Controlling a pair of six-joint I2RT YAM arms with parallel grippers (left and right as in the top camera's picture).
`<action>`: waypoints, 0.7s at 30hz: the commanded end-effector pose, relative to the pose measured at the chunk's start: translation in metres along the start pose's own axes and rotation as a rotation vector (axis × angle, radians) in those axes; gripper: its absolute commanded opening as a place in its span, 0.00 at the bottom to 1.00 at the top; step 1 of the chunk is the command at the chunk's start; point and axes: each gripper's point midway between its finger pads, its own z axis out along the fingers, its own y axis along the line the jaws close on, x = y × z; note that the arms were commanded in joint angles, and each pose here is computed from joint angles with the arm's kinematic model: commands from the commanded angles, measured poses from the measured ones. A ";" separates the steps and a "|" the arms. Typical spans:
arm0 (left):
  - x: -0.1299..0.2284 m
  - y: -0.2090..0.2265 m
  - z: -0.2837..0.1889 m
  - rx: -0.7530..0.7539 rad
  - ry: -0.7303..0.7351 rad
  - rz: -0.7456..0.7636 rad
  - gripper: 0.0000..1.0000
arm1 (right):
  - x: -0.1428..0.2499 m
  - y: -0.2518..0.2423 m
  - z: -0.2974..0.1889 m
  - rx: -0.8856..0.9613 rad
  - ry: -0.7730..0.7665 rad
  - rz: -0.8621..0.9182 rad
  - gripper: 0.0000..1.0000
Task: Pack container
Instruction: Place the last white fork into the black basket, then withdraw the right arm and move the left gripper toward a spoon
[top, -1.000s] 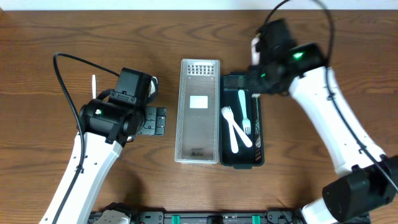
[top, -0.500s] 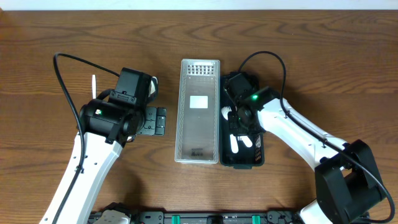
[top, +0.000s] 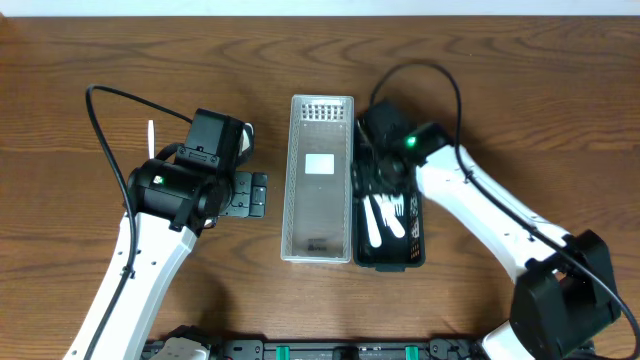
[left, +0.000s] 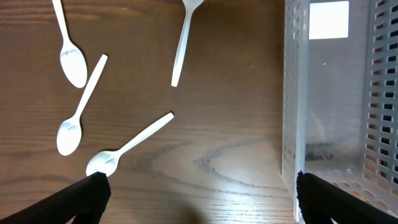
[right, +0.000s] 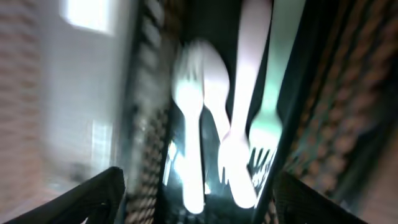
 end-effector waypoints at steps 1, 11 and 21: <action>-0.004 0.003 -0.007 -0.005 -0.027 0.007 0.98 | -0.046 -0.006 -0.048 0.040 -0.150 -0.049 0.85; -0.070 0.005 -0.046 -0.003 -0.147 0.082 0.98 | -0.105 -0.112 -0.168 0.183 -0.346 0.206 0.99; -0.126 0.027 0.057 -0.014 -0.031 0.081 0.98 | -0.084 -0.191 -0.159 0.201 -0.249 0.385 0.99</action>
